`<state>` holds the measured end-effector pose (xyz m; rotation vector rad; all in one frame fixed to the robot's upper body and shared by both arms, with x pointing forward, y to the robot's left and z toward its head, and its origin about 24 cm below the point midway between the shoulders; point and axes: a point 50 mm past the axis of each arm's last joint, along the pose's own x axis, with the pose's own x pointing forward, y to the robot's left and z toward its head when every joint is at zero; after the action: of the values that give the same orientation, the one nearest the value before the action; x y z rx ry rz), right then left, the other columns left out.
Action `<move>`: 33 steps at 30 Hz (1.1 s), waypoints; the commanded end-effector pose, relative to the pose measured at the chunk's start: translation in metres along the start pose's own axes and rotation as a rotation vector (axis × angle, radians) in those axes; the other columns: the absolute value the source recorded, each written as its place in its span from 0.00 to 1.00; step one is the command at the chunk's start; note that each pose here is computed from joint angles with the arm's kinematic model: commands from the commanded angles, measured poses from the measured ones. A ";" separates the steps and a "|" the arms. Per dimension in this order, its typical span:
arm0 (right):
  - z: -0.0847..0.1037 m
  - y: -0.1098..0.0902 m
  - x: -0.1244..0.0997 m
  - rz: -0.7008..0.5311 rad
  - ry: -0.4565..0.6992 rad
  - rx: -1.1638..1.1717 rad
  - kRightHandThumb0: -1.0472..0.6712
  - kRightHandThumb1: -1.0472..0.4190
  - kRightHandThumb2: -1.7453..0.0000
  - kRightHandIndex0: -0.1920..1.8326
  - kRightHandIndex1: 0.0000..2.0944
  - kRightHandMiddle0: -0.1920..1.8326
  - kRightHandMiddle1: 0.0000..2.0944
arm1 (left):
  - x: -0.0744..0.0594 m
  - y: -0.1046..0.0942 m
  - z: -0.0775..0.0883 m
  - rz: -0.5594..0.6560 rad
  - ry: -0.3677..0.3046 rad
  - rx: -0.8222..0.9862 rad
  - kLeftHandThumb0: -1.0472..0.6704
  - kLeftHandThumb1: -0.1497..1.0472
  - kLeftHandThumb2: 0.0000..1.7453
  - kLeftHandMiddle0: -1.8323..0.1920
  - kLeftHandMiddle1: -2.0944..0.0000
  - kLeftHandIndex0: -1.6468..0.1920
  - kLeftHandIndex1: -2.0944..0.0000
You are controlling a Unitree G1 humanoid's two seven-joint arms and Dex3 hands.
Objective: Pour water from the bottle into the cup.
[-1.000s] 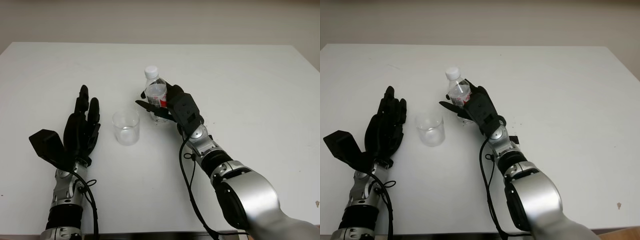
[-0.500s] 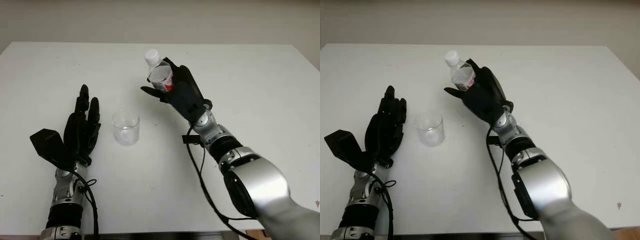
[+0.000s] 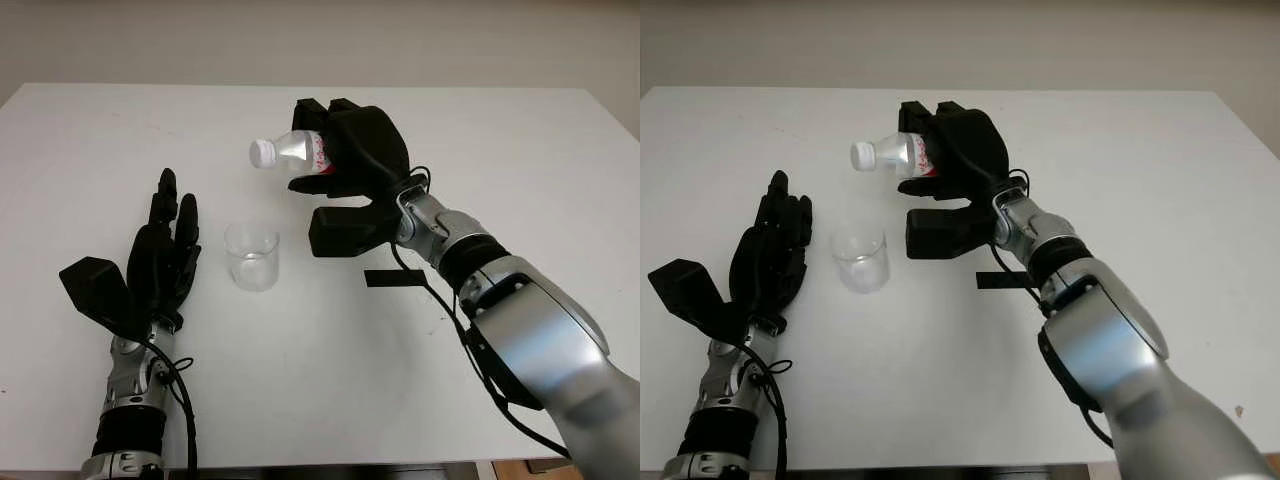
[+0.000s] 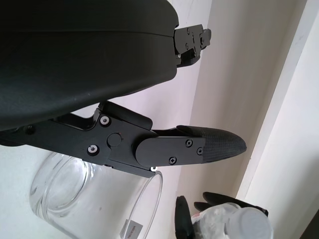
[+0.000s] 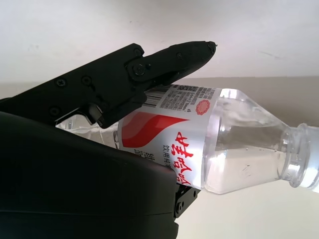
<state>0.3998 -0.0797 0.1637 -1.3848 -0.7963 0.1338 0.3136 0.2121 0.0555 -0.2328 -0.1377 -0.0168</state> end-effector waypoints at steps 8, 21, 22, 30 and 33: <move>-0.002 -0.018 0.009 -0.080 -0.107 -0.169 0.36 0.00 0.86 0.71 1.00 0.51 1.00 | -0.002 -0.001 -0.006 0.004 0.019 -0.009 0.19 1.00 0.22 0.97 0.98 0.97 0.98; 0.002 -0.030 0.015 -0.137 -0.327 -0.502 0.32 0.00 0.88 0.69 1.00 0.41 1.00 | -0.002 -0.003 -0.007 0.001 0.020 -0.003 0.20 1.00 0.24 0.97 0.98 0.97 0.97; 0.002 -0.031 0.015 -0.138 -0.344 -0.533 0.31 0.00 0.86 0.69 1.00 0.40 1.00 | -0.002 -0.003 -0.007 0.001 0.020 -0.005 0.20 1.00 0.24 0.97 0.98 0.97 0.98; 0.005 -0.035 0.018 -0.166 -0.476 -0.716 0.29 0.00 0.87 0.68 1.00 0.28 0.95 | -0.002 -0.004 -0.010 0.006 0.022 -0.010 0.20 1.00 0.24 0.97 0.98 0.97 0.97; 0.007 -0.034 0.018 -0.154 -0.487 -0.716 0.29 0.00 0.88 0.68 1.00 0.29 0.95 | -0.003 -0.005 -0.010 0.008 0.023 -0.010 0.19 1.00 0.24 0.97 0.97 0.97 0.97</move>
<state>0.3950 -0.0727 0.1849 -1.9753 -1.4092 0.1121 0.3145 0.2092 0.0553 -0.2271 -0.1435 -0.0141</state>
